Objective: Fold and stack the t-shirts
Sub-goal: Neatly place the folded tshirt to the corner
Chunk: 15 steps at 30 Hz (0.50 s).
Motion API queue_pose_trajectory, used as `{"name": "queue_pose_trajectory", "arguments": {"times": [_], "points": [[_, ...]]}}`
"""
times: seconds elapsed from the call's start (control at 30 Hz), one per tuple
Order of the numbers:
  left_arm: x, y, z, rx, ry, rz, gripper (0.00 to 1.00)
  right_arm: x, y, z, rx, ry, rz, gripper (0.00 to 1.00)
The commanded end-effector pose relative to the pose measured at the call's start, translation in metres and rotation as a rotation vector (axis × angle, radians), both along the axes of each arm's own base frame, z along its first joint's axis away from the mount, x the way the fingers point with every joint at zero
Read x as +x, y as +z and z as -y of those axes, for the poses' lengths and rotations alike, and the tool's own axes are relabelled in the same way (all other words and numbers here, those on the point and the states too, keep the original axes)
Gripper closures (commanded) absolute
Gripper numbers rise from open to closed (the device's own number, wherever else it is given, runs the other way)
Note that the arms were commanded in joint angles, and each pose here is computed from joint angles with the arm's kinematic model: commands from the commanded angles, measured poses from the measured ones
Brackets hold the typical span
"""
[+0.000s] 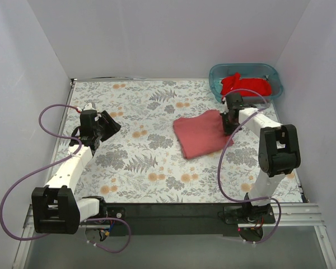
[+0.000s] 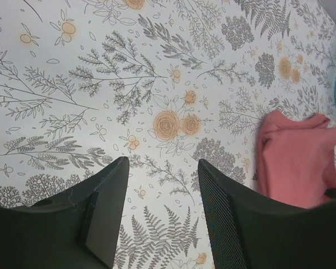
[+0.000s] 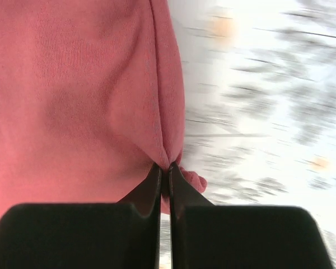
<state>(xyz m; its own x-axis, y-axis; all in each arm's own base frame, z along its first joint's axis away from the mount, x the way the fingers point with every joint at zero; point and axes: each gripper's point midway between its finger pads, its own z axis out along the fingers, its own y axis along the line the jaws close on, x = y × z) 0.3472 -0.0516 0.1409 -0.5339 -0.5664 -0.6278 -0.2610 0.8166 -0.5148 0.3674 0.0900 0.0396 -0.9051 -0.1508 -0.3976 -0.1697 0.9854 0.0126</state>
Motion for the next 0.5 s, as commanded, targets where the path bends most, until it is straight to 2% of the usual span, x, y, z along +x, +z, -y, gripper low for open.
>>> {"name": "queue_pose_trajectory", "arguments": {"times": [0.0,0.07,0.3,0.47], "points": [[-0.002,0.007,-0.005,0.018,0.018,0.028,0.49,-0.006,0.011,0.074,-0.282,0.017,0.003,0.99],[-0.002,0.007,-0.004,0.014,0.016,0.024,0.49,-0.003,0.013,0.107,-0.363,-0.028,0.002,0.99],[-0.002,0.000,0.002,-0.011,-0.003,0.006,0.49,0.014,0.020,0.191,-0.430,-0.288,0.046,0.99],[-0.002,-0.007,0.000,0.000,0.004,-0.012,0.49,0.009,0.014,0.242,-0.511,-0.432,0.010,0.99]]}}
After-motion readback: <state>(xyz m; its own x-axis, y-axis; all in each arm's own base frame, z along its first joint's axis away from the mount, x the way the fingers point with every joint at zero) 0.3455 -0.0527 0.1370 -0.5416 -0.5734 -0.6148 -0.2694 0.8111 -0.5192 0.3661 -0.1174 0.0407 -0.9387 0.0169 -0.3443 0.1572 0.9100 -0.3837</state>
